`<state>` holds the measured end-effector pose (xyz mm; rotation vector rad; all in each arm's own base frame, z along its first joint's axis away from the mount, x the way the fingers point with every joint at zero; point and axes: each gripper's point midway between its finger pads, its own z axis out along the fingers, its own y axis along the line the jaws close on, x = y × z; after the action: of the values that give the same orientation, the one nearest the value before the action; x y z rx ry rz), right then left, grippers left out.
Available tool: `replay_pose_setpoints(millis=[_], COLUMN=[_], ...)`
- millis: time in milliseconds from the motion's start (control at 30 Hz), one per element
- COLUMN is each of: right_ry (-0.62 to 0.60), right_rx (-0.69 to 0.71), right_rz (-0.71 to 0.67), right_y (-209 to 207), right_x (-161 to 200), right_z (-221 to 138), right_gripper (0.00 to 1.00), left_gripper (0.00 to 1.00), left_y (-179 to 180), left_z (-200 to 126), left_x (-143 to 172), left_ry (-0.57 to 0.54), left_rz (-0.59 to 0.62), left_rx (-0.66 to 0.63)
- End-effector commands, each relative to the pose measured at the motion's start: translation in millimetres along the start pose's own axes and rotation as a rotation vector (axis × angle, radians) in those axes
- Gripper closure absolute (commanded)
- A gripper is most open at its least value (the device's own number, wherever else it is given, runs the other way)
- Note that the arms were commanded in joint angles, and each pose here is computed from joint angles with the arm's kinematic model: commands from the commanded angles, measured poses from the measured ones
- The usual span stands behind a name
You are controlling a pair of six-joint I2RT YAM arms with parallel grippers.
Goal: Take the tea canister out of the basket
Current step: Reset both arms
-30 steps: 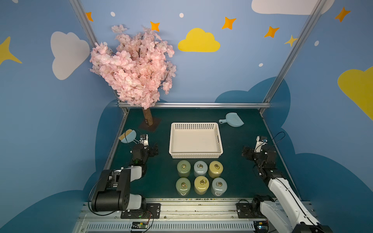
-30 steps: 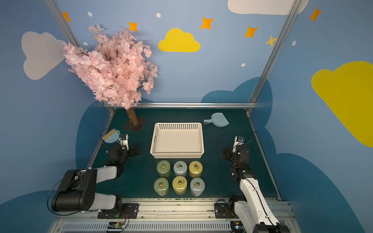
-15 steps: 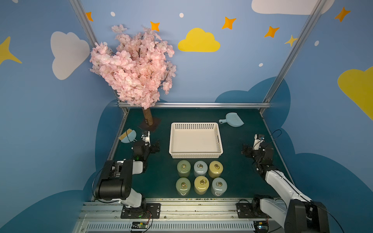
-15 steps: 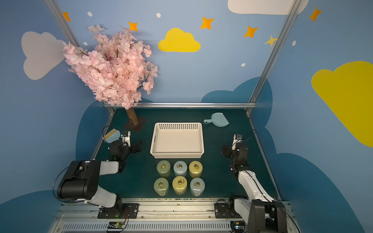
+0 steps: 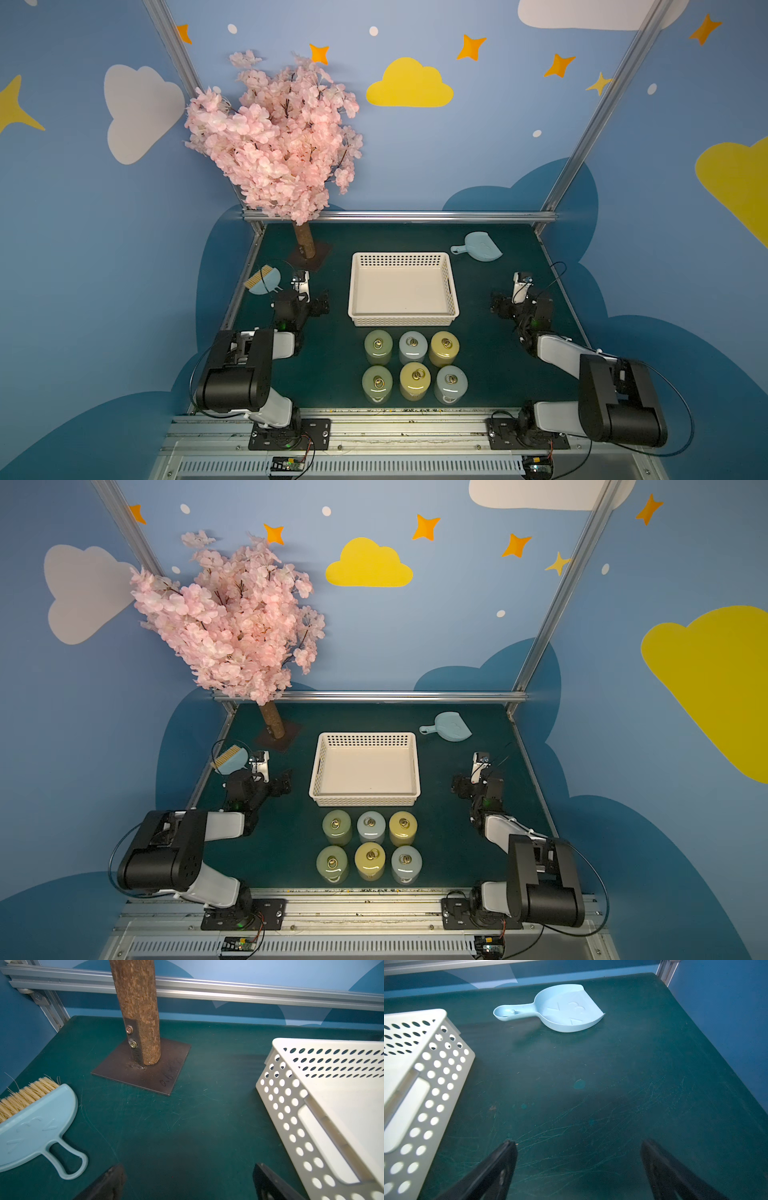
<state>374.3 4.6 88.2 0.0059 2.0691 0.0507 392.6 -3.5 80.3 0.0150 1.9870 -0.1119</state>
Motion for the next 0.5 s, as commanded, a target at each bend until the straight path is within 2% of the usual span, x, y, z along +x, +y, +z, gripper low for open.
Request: replay_pose_setpoints(millis=[0,67,200,467], right_ry=[-0.092,-0.087,-0.025,-0.027], right_rx=[0.006,-0.034,-0.019,-0.012], right_rz=[0.004,-0.016,-0.021,-0.039], right_y=[0,7,8,10], right_x=[-9,-11,-7,-7], right_z=[9,17,17,17], right_gripper=[0.01,0.01,0.01,0.02], left_gripper=[0.0,0.0,0.0,0.0], left_y=[-3,-3,-3,-3], left_z=[0,0,0,0], left_x=[-2,-3,-2,-2], left_ry=[-0.002,-0.003,-0.002,-0.003], left_rz=[0.017,0.02,0.02,0.019], left_rx=[0.013,0.012,0.011,0.009])
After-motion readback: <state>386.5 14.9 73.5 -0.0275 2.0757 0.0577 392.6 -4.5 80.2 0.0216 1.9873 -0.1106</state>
